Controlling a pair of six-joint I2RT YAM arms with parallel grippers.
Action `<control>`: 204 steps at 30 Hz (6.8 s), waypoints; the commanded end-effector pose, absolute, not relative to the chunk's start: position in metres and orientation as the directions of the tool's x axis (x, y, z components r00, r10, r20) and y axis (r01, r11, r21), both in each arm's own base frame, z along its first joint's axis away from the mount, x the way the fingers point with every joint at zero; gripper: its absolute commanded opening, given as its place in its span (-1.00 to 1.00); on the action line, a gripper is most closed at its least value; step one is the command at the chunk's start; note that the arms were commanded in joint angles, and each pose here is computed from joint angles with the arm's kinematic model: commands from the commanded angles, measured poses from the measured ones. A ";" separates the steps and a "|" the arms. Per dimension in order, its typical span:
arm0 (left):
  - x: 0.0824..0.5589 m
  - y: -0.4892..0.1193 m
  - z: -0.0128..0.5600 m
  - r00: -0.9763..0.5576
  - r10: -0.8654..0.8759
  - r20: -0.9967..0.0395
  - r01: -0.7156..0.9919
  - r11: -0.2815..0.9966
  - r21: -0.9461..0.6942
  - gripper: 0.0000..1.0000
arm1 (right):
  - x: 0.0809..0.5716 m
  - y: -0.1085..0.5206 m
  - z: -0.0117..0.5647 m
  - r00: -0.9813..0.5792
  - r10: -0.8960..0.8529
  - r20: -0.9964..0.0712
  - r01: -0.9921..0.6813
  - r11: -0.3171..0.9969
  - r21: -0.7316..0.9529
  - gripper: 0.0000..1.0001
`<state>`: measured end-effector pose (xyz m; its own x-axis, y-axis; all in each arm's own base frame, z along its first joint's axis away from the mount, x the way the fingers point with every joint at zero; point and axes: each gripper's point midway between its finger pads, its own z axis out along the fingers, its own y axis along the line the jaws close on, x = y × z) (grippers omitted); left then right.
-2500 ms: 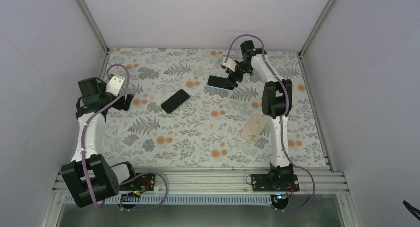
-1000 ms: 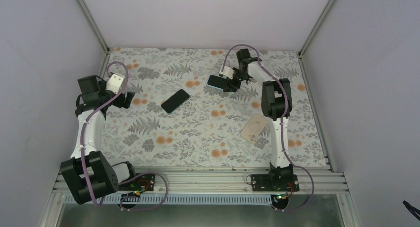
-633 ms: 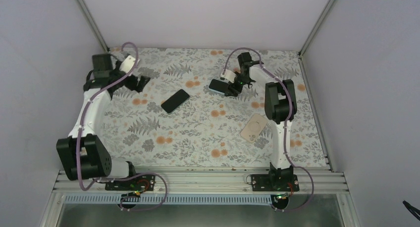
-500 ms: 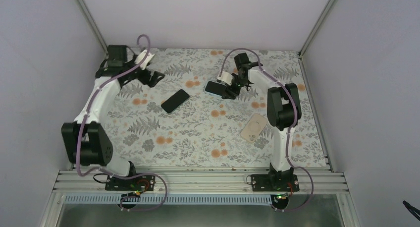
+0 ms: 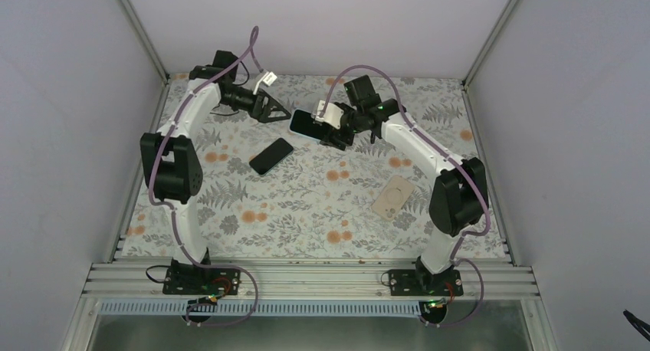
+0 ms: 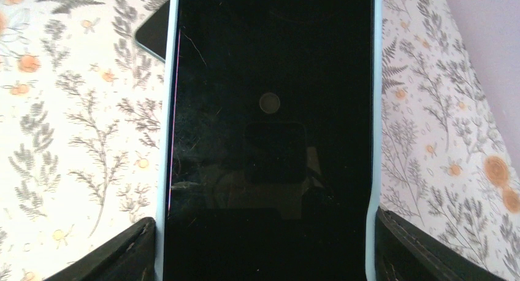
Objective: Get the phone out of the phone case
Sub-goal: Pick up the phone at the center of the board, then remove the phone case from the phone.
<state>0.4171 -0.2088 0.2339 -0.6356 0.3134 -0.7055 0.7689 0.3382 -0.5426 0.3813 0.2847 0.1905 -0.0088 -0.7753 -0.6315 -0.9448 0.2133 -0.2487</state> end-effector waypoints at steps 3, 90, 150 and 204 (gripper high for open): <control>0.386 -0.223 0.249 -0.746 0.256 -0.615 0.657 0.136 -0.741 1.00 | 0.399 0.295 0.212 0.022 -0.754 -0.657 -0.893 0.281 -0.353 -0.03; 0.175 -0.270 0.304 0.058 0.705 -0.707 0.993 -0.116 -0.034 -0.95 | 0.322 0.270 0.156 -0.051 -0.765 -0.642 -0.978 -0.091 0.186 0.35; 0.212 -0.258 0.281 0.032 0.741 -0.671 0.998 -0.056 -0.014 -0.95 | 0.222 0.271 0.205 -0.033 -0.657 -0.753 -0.976 -0.142 0.167 0.16; 0.373 -0.271 0.338 0.076 0.503 -0.861 0.888 0.358 0.288 -0.95 | 0.195 0.391 0.351 -0.072 -0.227 -0.971 -0.837 -0.516 0.182 0.22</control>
<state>0.2751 -0.2462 0.3177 -0.1532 0.5834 -0.7976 0.9658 0.2594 0.0043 0.3037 0.3579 0.2598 -0.0126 -0.4598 -0.8879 -0.9749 -0.1917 0.1132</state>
